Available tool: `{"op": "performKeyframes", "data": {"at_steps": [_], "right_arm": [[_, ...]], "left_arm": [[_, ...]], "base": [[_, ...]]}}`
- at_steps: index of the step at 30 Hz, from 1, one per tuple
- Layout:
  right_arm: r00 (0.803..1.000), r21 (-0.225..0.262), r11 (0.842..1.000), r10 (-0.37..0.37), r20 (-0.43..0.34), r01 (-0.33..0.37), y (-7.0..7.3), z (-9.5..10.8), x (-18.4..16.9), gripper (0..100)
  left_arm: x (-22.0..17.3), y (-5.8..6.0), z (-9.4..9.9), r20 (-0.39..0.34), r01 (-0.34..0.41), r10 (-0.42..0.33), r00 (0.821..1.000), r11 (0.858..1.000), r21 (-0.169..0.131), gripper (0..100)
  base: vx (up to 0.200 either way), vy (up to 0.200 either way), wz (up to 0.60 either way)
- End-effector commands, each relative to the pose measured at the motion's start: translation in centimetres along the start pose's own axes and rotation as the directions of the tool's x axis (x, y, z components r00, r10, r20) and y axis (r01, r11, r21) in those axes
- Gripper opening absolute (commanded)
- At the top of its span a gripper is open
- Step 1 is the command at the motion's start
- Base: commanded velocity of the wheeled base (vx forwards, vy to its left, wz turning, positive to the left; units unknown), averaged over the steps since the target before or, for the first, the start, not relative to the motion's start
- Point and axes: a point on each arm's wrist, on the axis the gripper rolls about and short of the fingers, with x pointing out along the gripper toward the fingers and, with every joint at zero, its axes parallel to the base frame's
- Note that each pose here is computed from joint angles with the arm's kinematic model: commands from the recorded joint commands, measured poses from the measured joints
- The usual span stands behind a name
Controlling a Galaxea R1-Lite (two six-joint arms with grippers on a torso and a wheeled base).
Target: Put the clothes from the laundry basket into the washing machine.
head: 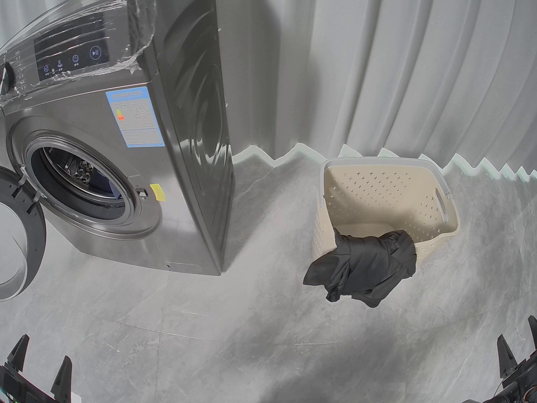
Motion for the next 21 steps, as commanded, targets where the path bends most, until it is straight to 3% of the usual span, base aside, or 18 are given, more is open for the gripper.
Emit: {"op": "performKeyframes", "data": {"at_steps": [1, 18, 21], "right_arm": [[1.0, -0.002, 1.0, 0.002, -0.003, -0.002, 0.0, -0.48, 0.02, 100], [1.0, -0.005, 1.0, 0.006, -0.003, -0.006, 0.01, -0.48, 0.02, 100], [1.0, -0.005, 1.0, 0.005, -0.003, -0.005, 0.02, -0.48, 0.02, 100]], "left_arm": [[0.0, 0.01, -0.44, 0.0, -0.001, 0.001, 1.0, 1.0, -0.001, 100], [0.0, 0.01, -0.44, 0.0, -0.001, 0.001, 1.0, 1.0, -0.005, 100], [0.0, 0.01, -0.44, 0.0, -0.001, 0.001, 1.0, 1.0, -0.008, 100]], "base": [[0.0, -0.2, 0.0], [0.0, -0.012, 0.0], [0.0, -0.2, 0.0]]}}
